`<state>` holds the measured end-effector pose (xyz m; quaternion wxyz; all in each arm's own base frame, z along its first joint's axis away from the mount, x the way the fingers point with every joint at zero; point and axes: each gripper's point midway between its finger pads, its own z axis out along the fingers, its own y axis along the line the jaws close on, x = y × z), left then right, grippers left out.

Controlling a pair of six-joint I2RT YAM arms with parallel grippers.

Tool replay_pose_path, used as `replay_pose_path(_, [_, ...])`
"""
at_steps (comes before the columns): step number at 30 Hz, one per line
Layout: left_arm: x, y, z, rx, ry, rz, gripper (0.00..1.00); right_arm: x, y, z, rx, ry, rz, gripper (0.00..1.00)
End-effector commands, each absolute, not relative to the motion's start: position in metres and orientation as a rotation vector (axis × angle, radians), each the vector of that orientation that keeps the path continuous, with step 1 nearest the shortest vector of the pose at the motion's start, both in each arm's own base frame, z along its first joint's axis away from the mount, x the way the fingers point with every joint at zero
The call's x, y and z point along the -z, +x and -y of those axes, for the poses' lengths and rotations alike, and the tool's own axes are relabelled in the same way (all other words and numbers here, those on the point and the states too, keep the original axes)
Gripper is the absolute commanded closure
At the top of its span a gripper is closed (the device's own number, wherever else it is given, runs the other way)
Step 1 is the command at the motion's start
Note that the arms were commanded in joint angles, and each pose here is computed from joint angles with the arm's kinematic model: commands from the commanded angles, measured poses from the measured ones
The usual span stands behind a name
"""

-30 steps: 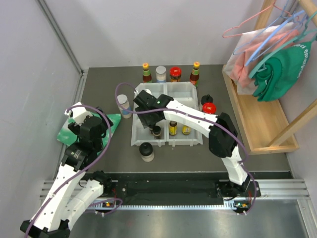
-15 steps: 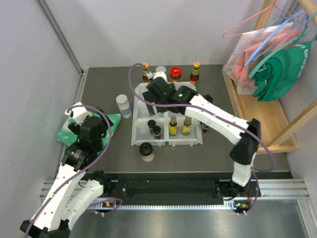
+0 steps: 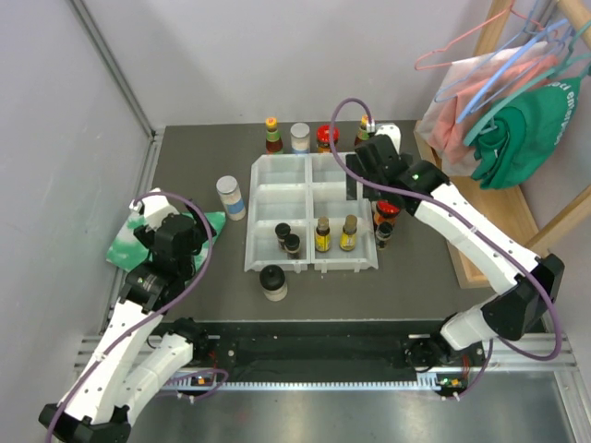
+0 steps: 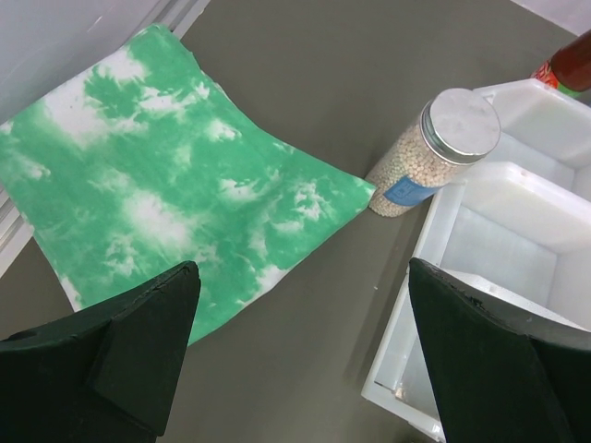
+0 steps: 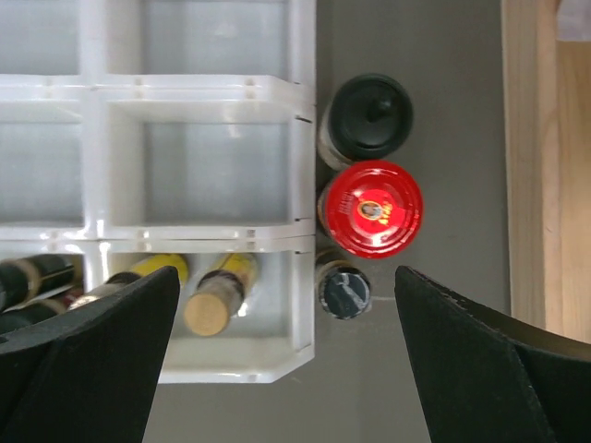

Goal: Organize the condiment bottles
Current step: Place the bottle at the center of the board.

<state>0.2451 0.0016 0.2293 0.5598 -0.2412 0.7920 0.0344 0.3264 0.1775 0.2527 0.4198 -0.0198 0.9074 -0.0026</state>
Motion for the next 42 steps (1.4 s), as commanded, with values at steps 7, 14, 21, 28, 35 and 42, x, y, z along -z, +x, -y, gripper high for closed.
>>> replay_pose_path(7, [-0.233,0.253,0.002,-0.065,-0.555,-1.855,0.01,-0.234,0.350,-0.141,0.027,0.144,-2.269,0.02])
replay_pose_path(14, [-0.234,0.253,0.002,-0.067,-0.554,-1.854,0.01,-0.236,0.378,-0.146,0.023,0.139,-2.260,0.02])
replay_pose_path(21, [-0.234,0.252,0.002,-0.063,-0.551,-1.856,0.01,-0.207,0.409,-0.138,0.012,0.198,-2.325,0.02])
replay_pose_path(28, [-0.232,0.252,0.004,-0.058,-0.545,-1.864,0.01,-0.189,0.419,-0.129,0.052,0.229,-2.361,0.04])
replay_pose_path(35, [-0.231,0.253,0.006,-0.048,-0.535,-1.874,0.01,-0.195,0.403,-0.121,0.051,0.248,-2.351,0.04])
replay_pose_path(42, [-0.229,0.253,0.009,-0.038,-0.527,-1.885,0.01,-0.194,0.364,-0.109,0.032,0.235,-2.377,0.04])
